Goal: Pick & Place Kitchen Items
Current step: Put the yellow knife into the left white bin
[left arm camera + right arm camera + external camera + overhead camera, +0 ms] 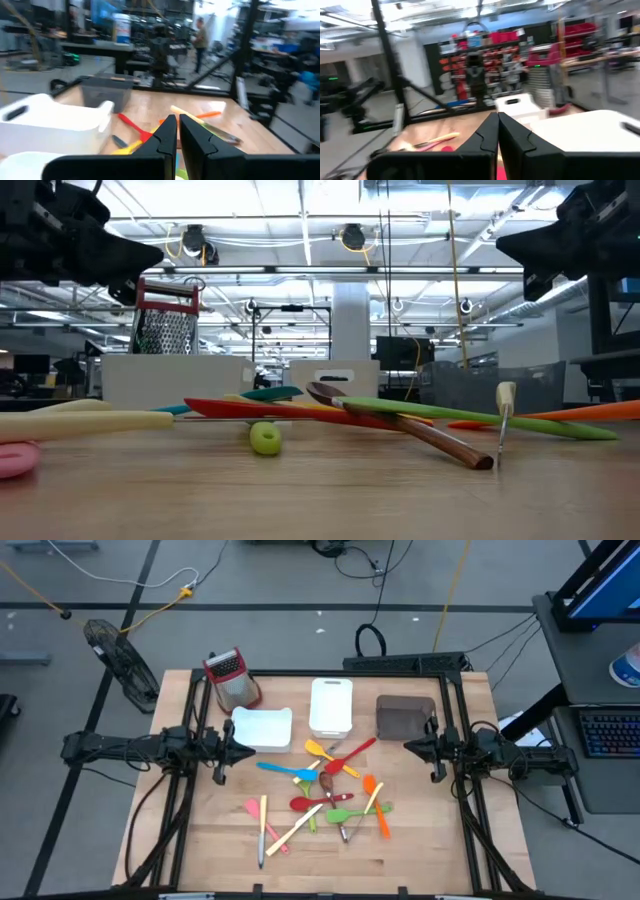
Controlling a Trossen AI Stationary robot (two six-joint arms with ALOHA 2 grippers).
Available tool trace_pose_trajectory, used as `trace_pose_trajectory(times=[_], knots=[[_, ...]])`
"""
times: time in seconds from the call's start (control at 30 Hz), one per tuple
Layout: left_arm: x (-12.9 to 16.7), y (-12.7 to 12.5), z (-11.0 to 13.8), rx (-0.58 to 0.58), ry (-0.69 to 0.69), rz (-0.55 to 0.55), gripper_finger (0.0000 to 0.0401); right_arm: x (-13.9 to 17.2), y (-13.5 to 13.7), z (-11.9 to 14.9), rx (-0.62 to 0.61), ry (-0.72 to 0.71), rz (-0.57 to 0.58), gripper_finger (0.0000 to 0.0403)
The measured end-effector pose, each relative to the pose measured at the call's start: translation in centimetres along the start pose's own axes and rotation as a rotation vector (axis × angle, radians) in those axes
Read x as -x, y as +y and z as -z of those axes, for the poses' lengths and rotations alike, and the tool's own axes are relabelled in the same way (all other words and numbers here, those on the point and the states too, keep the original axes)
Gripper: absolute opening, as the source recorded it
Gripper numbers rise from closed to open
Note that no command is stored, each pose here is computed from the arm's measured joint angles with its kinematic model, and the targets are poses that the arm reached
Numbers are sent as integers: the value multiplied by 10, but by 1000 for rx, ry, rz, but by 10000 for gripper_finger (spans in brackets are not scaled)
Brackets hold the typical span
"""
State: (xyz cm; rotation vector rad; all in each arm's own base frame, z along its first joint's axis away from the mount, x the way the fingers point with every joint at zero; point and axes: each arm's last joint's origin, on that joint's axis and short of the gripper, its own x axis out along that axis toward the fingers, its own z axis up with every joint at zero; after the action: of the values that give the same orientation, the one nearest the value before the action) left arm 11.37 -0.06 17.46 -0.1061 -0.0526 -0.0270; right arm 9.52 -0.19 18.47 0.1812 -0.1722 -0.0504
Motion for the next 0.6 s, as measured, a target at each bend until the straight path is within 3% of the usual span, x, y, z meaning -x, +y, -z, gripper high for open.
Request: trace_pose_trajectory(times=[0.23, 0.37, 0.6], knots=[[0, 2, 0, -31, -7, -56, 24, 0, 0, -1, -5, -9, 11, 4], [0, 3, 0, -11, -14, -118, 24, 0, 0, -3, -88, -36, 5, 4], [0, 4, 0, -23, -12, -123, 24, -1, 0, -3, -271, -30, 4, 4]])
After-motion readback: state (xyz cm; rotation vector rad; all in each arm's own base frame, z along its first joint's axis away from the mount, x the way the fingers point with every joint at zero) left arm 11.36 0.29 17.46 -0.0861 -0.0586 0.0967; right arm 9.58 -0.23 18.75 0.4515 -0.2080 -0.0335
